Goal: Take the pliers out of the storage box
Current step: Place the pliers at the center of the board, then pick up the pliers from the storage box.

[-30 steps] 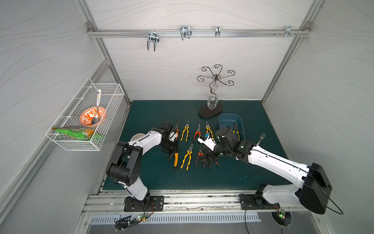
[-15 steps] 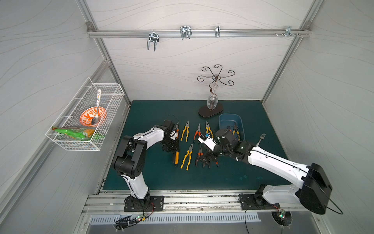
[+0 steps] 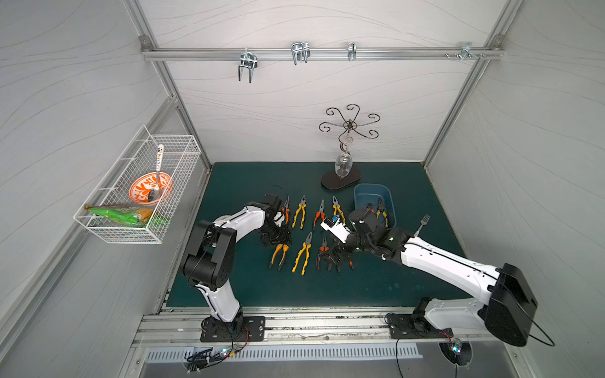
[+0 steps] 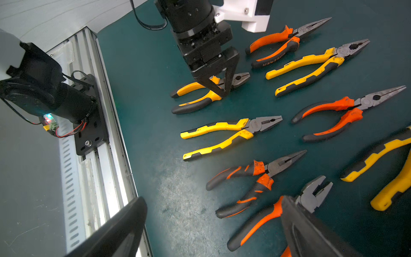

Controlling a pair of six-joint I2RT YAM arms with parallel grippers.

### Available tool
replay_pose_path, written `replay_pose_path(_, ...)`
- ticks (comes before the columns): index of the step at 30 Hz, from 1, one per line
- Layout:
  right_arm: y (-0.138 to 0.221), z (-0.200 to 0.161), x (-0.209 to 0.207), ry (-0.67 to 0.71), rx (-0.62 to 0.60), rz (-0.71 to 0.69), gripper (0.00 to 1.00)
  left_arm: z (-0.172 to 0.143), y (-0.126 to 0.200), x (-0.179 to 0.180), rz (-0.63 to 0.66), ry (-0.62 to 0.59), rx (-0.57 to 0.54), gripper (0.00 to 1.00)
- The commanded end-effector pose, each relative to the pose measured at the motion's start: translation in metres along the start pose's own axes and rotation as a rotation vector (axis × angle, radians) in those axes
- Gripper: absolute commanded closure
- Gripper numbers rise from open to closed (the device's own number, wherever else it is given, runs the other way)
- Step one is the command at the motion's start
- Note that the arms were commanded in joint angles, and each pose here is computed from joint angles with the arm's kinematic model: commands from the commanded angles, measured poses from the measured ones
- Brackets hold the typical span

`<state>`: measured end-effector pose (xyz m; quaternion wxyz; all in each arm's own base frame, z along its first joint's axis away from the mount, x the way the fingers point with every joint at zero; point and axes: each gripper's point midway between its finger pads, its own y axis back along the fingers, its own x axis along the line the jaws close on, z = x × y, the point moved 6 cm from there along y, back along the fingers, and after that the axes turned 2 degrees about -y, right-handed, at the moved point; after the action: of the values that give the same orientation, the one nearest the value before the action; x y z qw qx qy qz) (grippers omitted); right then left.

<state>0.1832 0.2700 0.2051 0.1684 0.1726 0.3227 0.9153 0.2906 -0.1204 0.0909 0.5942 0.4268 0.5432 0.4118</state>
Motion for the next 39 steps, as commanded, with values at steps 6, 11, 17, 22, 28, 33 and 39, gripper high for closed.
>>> replay_pose_path(6,0.032,0.012,-0.050,-0.193,-0.121,-0.223,0.01,0.009,0.040,-0.014,-0.048,0.014,-0.161,0.08)
replay_pose_path(11,0.054,0.001,-0.103,-0.385,-0.118,-0.421,0.01,0.014,0.063,-0.042,-0.126,-0.034,-0.348,0.01)
replay_pose_path(17,0.078,-0.016,-0.160,-0.556,-0.081,-0.637,0.03,0.011,0.073,-0.090,-0.232,-0.171,-0.599,0.00)
replay_pose_path(22,0.083,-0.027,-0.196,-0.635,-0.002,-0.756,0.10,-0.001,0.074,-0.120,-0.309,-0.291,-0.770,0.00)
replay_pose_path(28,0.069,-0.047,-0.234,-0.743,0.161,-0.816,0.20,-0.023,0.078,-0.148,-0.311,-0.470,-0.892,0.00)
replay_pose_path(33,0.047,-0.057,-0.252,-0.781,0.254,-0.791,0.44,-0.037,0.084,-0.159,-0.339,-0.581,-0.956,0.00)
replay_pose_path(39,0.025,-0.065,-0.261,-0.825,0.309,-0.735,0.59,-0.042,0.086,-0.161,-0.324,-0.652,-0.984,0.00)
